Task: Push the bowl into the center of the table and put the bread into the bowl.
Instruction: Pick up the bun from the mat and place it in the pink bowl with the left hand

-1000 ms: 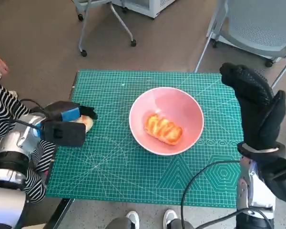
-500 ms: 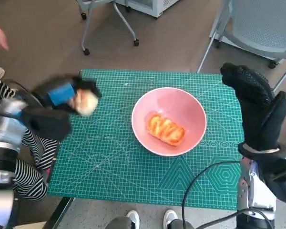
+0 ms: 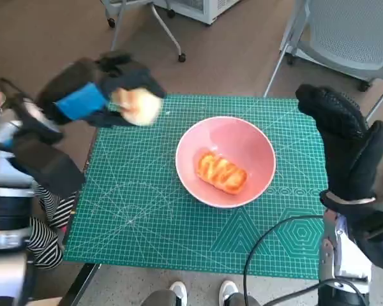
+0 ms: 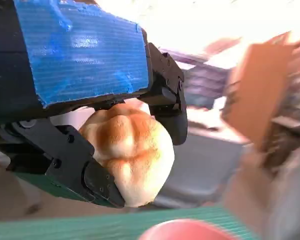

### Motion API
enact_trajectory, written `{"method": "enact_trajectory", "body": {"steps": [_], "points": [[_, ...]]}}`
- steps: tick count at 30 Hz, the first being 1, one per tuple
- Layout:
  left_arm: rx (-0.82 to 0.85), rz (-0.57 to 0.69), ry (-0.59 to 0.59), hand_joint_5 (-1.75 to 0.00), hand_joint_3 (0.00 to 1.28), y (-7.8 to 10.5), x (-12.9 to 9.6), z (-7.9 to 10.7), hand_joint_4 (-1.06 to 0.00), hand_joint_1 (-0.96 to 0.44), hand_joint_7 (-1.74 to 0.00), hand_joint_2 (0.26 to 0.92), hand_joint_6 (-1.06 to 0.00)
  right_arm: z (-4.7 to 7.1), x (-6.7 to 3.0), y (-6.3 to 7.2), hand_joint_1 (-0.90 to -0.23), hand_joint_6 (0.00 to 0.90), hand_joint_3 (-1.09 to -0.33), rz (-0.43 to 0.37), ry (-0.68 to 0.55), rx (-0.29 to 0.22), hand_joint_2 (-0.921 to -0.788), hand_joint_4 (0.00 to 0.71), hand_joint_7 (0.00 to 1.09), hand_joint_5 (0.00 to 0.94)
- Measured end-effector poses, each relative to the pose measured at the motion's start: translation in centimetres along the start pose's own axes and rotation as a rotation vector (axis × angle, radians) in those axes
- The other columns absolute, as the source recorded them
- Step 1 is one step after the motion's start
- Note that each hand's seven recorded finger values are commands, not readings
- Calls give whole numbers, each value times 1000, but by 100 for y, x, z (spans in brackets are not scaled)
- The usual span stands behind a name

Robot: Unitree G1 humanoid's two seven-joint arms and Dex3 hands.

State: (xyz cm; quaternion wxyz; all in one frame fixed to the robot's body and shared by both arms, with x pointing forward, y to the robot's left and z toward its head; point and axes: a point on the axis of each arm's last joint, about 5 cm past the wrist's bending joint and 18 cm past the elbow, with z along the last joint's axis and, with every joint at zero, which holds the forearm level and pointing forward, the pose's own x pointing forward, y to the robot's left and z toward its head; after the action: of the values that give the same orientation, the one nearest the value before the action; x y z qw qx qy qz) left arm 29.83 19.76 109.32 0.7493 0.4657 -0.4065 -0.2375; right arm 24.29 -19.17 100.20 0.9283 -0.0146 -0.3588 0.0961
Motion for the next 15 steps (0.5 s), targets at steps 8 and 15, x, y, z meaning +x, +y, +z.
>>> {"method": "enact_trajectory", "body": {"steps": [8,15], "points": [[-62,-41,-96,-1051,82,-150,336,265,-792,1,-1135,881,-664,0,0,2,-719,134,-696,1,0,1,-921,231,539,0],[-132,-115,-127,-1004,25,-383,575,379,-779,1,-1191,915,-659,-1,-8,-4,-710,133,-709,-2,1,-3,-921,226,539,0]]}}
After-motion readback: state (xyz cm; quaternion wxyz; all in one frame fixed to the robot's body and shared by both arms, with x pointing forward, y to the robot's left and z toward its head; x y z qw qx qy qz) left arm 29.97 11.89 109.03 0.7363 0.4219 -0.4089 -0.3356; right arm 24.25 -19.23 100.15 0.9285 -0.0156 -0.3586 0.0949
